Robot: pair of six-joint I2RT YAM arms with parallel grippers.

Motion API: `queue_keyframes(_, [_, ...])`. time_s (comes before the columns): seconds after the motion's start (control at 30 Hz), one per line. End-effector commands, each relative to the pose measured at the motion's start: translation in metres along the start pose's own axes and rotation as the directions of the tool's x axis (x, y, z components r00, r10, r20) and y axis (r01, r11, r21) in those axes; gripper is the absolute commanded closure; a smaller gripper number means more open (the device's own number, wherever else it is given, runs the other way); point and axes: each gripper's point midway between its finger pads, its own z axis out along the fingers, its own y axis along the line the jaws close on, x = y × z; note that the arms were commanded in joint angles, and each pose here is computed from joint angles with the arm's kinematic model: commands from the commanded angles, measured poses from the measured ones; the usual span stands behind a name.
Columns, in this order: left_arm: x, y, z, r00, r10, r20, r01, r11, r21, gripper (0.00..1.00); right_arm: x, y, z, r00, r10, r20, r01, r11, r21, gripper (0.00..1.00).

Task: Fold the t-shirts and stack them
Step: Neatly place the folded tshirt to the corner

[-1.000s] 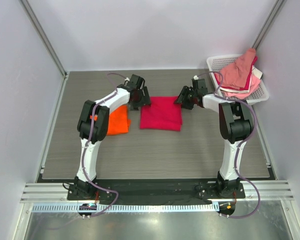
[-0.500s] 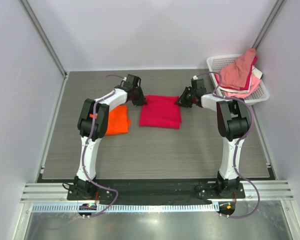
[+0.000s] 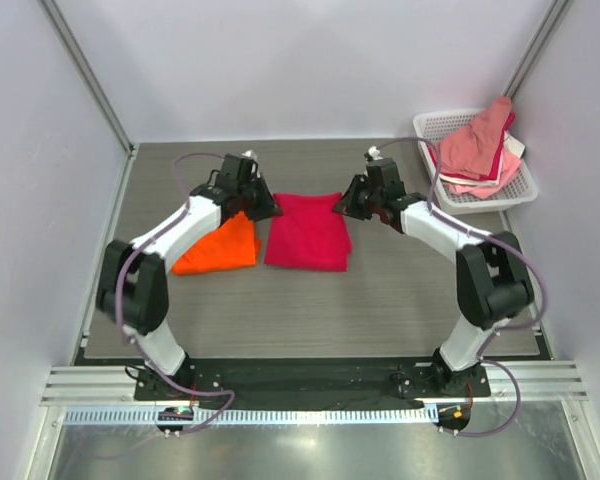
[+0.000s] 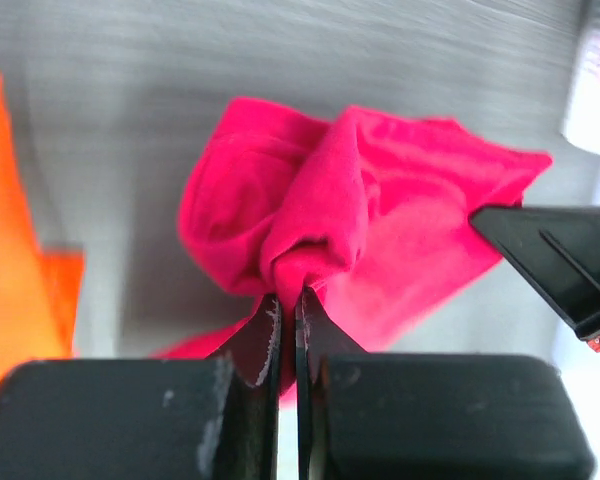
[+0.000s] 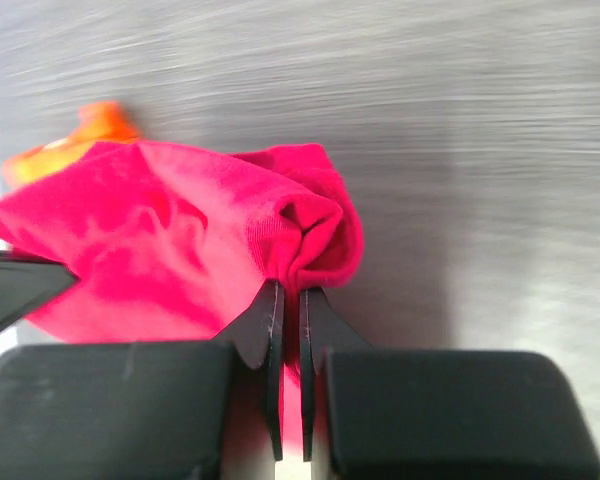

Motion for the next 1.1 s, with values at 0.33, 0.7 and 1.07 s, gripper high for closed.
queue_keyframes(0.33, [0.001,0.08,-0.16,0.986,-0.112,0.121,0.128,0.983,-0.134,1.0,0.044,0.163,-0.048,0.985,-0.164,0.058,0.172,0.964,-0.205,0.99])
queue_keyframes(0.7, [-0.039,0.188,-0.211,0.917,-0.287,0.278,0.363,0.888,-0.281,1.0,0.077,0.231,0.017,0.977,-0.214,-0.017,0.201,0.936,-0.289,0.99])
queue_keyframes(1.07, [-0.063,0.224,-0.191,0.883,-0.398,0.25,0.46,0.841,-0.284,1.0,0.061,0.258,0.065,0.972,-0.232,-0.019,0.216,0.929,-0.3,0.99])
